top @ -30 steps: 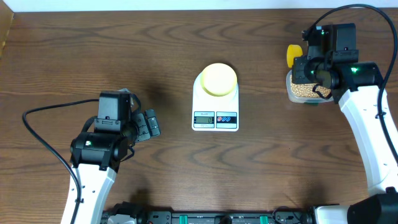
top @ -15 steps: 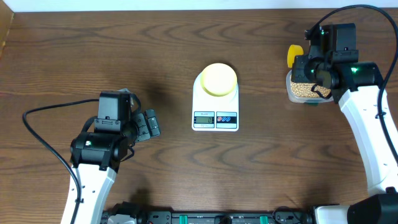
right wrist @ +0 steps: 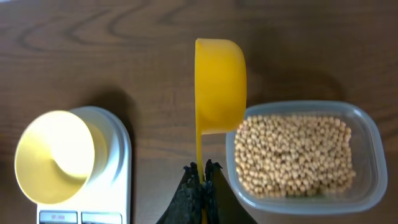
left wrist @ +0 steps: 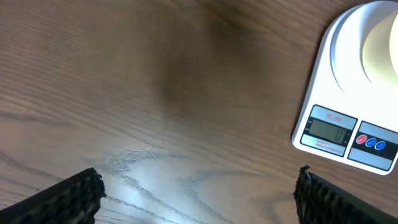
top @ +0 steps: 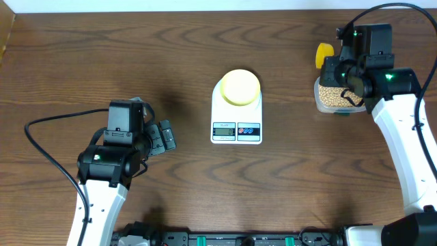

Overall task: Scoop item into bowl and weigh 50g on scale
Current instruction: 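Lower the yellow scoop toward the soybean tub with the right gripper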

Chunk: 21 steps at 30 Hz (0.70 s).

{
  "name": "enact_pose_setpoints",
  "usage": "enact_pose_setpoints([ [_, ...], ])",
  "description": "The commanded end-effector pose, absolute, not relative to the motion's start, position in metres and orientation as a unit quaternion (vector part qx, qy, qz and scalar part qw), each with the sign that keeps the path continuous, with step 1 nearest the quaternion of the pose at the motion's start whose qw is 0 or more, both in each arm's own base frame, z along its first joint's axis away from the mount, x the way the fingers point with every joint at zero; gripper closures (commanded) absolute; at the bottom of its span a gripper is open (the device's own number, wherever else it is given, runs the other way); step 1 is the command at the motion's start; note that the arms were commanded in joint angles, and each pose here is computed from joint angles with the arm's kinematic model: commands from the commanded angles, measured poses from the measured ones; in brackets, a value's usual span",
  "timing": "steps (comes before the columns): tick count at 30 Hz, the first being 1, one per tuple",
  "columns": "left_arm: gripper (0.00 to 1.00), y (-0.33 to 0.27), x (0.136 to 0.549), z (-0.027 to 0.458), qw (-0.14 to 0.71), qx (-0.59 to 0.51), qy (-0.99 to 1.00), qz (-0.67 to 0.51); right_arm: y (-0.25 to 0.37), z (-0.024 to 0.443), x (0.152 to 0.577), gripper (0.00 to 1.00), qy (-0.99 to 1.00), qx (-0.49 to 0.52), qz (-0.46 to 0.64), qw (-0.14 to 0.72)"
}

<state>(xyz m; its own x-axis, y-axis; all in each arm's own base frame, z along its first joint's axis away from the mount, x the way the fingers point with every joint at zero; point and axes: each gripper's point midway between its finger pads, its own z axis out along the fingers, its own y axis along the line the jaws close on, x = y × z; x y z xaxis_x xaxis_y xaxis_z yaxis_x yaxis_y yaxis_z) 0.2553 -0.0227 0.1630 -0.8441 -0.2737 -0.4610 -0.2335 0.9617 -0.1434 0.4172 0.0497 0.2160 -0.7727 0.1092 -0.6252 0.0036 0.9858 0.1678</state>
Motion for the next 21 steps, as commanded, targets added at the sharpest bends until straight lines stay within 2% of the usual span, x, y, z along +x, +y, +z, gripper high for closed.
enact_pose_setpoints([
  [1, 0.00, -0.0175, 0.2552, 0.1619, 0.246, -0.133, 0.960, -0.029, 0.0468, 0.2250, 0.4235, 0.99, 0.931, 0.039, 0.078, 0.356],
  [21, 0.00, -0.0175, 0.2552, 0.1619, 0.246, -0.133, 0.960, -0.029, 0.0481, 0.2305, 0.4292, 0.99, 0.925, 0.038, 0.081, 0.370],
])
